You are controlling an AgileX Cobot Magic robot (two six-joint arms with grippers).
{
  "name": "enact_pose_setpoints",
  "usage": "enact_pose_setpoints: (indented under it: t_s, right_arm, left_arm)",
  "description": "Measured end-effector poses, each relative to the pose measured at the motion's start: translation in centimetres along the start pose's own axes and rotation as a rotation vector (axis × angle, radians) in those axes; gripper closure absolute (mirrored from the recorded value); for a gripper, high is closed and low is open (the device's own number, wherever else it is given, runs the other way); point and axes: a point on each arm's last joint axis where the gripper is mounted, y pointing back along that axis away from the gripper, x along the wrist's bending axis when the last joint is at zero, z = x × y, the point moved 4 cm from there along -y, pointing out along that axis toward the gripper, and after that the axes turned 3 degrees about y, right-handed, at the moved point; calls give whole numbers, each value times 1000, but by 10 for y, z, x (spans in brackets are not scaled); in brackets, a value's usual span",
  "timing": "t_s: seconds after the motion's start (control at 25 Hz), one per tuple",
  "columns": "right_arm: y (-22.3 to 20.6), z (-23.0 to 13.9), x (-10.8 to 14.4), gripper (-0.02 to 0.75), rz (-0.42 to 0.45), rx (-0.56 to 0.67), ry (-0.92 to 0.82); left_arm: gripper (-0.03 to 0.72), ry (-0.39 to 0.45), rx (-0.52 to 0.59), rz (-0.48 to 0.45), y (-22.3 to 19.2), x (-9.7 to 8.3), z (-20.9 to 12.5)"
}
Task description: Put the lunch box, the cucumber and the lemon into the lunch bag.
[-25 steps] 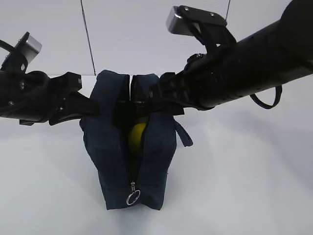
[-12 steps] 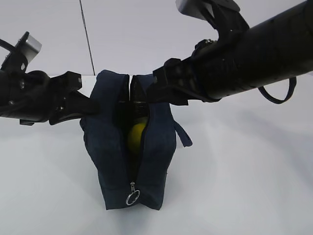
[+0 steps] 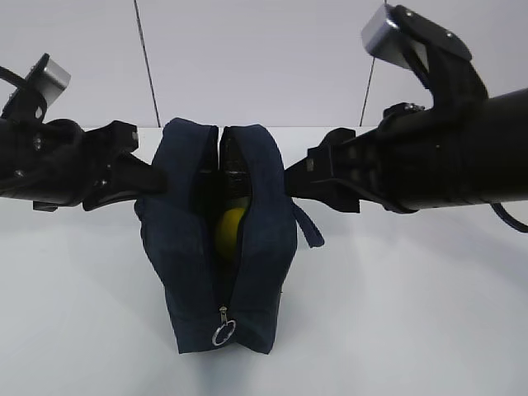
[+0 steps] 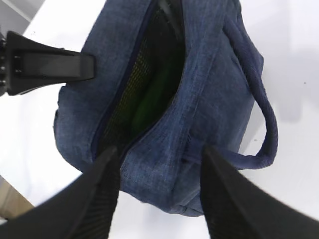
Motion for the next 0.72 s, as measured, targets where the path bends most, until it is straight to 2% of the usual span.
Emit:
enact_pose_setpoints:
  t_s: [0.24,0.52,0.72]
  right_arm:
    - [3,-17,9,334,20,0,32]
    - [-5,-49,41,334,98,31,72]
    - [-8,-64,34,332,71,38,62]
  left_arm:
    - [693,0,0,0,0,0,0]
    - [693,0,0,0,0,0,0]
    - [693,2,-1,-1,0,0,0]
